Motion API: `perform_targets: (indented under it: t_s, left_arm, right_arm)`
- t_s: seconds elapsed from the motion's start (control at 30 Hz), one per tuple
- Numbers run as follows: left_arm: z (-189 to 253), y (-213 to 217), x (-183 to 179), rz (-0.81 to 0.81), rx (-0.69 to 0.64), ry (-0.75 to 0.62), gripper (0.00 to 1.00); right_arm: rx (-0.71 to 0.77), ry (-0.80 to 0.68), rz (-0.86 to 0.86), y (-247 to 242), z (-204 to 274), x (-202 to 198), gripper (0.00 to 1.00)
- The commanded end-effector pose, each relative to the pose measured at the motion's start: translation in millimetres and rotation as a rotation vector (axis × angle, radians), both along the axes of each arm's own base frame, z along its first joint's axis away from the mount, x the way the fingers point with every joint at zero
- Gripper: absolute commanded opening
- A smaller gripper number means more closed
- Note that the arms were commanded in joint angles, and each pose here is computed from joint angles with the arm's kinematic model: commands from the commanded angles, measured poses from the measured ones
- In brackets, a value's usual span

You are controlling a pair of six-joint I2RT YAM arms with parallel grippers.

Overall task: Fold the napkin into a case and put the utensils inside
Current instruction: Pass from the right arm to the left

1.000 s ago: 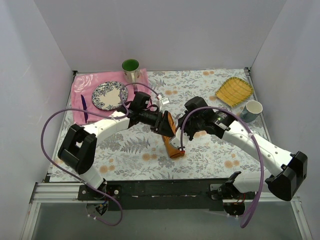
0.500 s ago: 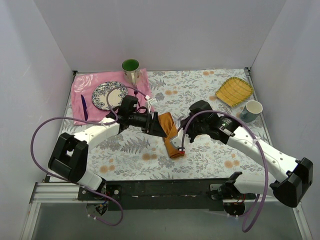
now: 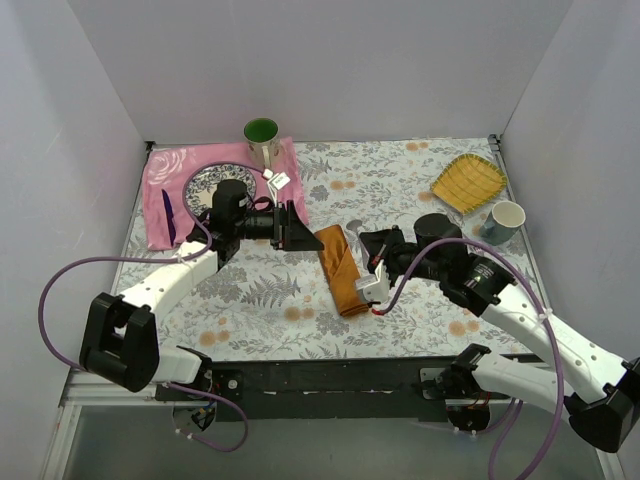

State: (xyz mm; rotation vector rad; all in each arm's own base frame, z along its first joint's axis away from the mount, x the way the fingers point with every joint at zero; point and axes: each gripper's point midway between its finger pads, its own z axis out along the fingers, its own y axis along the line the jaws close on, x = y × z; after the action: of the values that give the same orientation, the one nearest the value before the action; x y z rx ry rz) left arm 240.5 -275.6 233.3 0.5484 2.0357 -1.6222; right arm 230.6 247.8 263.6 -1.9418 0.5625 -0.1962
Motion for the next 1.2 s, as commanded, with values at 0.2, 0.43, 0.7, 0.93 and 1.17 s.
perform_targets:
  t_s: [0.2,0.43,0.7,0.93,1.17]
  left_arm:
    - [66,-11,38,0.179,-0.155,0.114,0.81]
    - [64,-22,53,0.160,-0.224,0.203,0.74]
    - [67,-10,36,0.132,-0.173,-0.154,0.73]
    - [61,30,43,0.214,0.089,-1.017,0.80]
    - [75,28,31,0.172,0.127,-1.523,0.82]
  right_arm:
    - [0.112,-0.196,0.083,16,36,1,0.01]
    - [0.147,-0.183,0.035,25,51,14,0.01]
    - [0.218,-0.141,0.023,29,66,14,0.01]
    - [0.307,-0.055,0.072,35,86,-3,0.01]
    - [0.371,0.059,0.134,44,103,-22,0.01]
